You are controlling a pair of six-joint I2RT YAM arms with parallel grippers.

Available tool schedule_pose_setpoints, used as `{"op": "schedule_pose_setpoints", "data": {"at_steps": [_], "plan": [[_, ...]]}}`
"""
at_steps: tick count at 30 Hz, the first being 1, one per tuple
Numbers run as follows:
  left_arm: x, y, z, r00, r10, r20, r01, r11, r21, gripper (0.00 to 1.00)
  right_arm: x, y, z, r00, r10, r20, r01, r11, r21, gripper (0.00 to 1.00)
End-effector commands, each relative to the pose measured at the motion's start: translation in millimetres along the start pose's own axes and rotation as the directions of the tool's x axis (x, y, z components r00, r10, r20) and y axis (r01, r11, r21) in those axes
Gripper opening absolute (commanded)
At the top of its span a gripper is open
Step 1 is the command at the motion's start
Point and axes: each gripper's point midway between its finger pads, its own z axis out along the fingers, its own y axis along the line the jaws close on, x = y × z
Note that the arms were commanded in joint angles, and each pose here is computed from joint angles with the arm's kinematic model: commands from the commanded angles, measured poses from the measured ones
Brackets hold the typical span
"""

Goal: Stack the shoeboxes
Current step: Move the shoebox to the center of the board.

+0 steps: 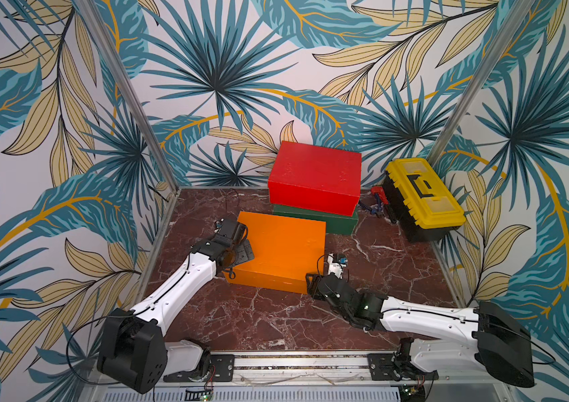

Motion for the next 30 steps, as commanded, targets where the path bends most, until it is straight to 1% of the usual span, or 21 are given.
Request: {"op": "schedule_pose_setpoints", "data": {"at_steps": [1, 6, 13, 14, 16, 19, 21, 23, 25, 28, 29, 30], "plan": [[45.6, -30.1, 12.3, 0.985, 0.001, -0.175, 0.016, 0.996, 0.092, 0.95, 31.9, 31.7, -21.2, 0.988, -0.058, -0.141, 0.034, 0.985, -0.17, 0.69], [52.4, -20.0, 20.9, 0.985, 0.018, -0.171, -0.004, 0.997, 0.078, 0.96, 8.0, 5.5, -38.6, 0.997, -0.053, -0.053, 0.047, 0.992, -0.121, 0.76], [63.0, -14.1, 33.8, 0.981, 0.018, -0.195, -0.003, 0.997, 0.08, 0.95, -14.5, -11.7, -58.4, 0.999, -0.028, -0.014, 0.026, 0.991, -0.128, 0.84], [62.0, -15.7, 31.9, 0.982, 0.02, -0.189, -0.003, 0.996, 0.091, 0.96, -18.0, -11.9, -59.5, 1.0, -0.024, -0.011, 0.022, 0.991, -0.134, 0.85], [58.0, -21.0, 24.1, 0.984, 0.027, -0.174, -0.005, 0.992, 0.127, 0.95, -22.5, -21.9, -59.1, 0.999, -0.026, -0.028, 0.023, 0.994, -0.107, 0.86], [46.1, -34.1, 4.5, 0.99, 0.044, -0.134, -0.016, 0.979, 0.203, 0.96, -38.7, -31.5, -56.0, 0.999, 0.018, -0.041, -0.022, 0.995, -0.097, 0.87], [38.1, -41.7, -6.5, 0.992, 0.061, -0.106, -0.033, 0.97, 0.242, 0.97, -53.0, -42.0, -55.2, 0.998, 0.055, -0.024, -0.057, 0.996, -0.075, 0.87], [30.5, -45.7, -13.7, 0.994, 0.069, -0.085, -0.044, 0.963, 0.266, 0.99, -64.8, -46.3, -56.6, 0.998, 0.065, 0.0, -0.065, 0.996, -0.067, 0.88], [23.6, -46.2, -16.6, 0.995, 0.061, -0.076, -0.037, 0.958, 0.285, 1.0, -71.7, -48.6, -52.4, 0.997, 0.074, -0.006, -0.075, 0.995, -0.062, 0.9], [10.3, -50.7, -17.9, 0.996, 0.055, -0.069, -0.027, 0.93, 0.366, 1.0, -72.6, -47.3, -35.2, 0.99, 0.113, -0.084, -0.121, 0.988, -0.099, 0.87], [4.7, -50.0, -18.0, 0.997, 0.049, -0.065, -0.02, 0.923, 0.385, 1.0, -78.0, -44.0, -29.6, 0.987, 0.132, -0.087, -0.143, 0.981, -0.131, 0.84], [-1.0, -51.3, -19.5, 0.997, 0.051, -0.055, -0.024, 0.911, 0.411, 1.0, -78.7, -46.8, -24.8, 0.984, 0.147, -0.098, -0.159, 0.979, -0.129, 0.83]]}}
